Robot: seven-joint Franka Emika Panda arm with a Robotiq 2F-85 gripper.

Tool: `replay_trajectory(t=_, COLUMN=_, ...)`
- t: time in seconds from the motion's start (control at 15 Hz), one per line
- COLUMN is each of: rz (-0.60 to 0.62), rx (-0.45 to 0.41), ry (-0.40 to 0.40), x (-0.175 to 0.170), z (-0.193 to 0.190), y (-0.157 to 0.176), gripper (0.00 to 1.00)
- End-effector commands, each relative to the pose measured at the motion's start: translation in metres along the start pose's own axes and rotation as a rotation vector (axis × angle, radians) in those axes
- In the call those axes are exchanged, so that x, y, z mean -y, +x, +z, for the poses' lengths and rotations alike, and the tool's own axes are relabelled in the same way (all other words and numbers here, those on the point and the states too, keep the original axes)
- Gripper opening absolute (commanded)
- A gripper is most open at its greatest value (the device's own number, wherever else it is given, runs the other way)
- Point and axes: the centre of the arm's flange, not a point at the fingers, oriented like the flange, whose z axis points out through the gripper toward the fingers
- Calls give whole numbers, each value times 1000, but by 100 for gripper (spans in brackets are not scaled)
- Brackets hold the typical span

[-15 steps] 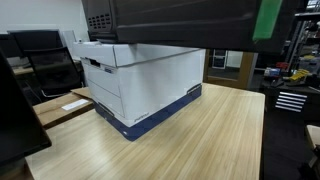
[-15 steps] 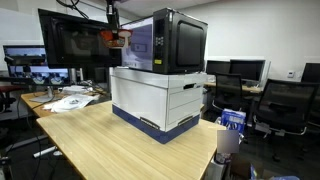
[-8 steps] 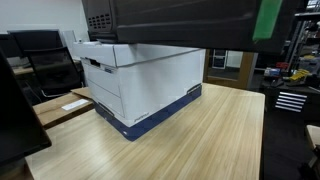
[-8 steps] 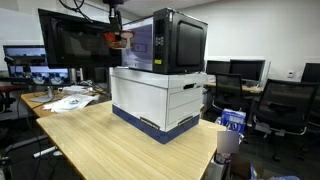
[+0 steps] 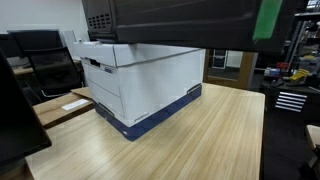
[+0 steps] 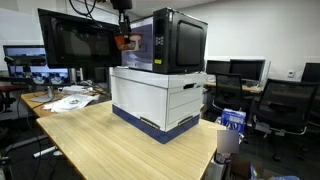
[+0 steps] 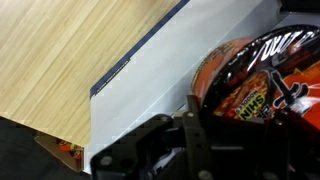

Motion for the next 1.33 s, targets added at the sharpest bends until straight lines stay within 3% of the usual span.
replay_trajectory(t=0.0, rz=31, rx=-9, ry=16, x=19, z=8, y=18, gripper=1)
replay_trajectory(t=0.67, rz=32, rx=-33, ry=52, x=30, z=41, y=39, gripper=1)
replay_trajectory(t=1.27, rz=8, rx=-85, ry=99, x=35, z=55, y=38, gripper=2)
